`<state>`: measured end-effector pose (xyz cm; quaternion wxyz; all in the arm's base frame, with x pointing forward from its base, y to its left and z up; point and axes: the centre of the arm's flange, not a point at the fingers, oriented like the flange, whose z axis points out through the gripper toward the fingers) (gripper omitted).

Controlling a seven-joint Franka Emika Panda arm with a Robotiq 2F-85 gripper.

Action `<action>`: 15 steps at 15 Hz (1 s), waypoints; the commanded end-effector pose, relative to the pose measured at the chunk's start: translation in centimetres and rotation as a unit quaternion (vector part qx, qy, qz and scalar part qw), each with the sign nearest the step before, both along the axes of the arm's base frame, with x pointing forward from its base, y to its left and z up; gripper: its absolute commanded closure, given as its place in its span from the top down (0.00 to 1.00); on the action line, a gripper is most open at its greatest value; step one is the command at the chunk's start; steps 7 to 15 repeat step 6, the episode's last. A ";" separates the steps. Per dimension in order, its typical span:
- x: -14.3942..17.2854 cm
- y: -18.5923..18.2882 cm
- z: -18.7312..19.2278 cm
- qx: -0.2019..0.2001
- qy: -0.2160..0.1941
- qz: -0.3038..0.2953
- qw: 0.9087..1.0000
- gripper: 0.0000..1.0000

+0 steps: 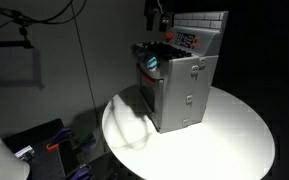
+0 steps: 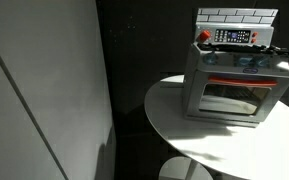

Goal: Push the top right button on the toy stove

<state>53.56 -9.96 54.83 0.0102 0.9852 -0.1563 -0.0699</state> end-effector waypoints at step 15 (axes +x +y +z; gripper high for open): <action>-0.9 0.2 0.7 0.005 0.010 0.013 1.000 1.00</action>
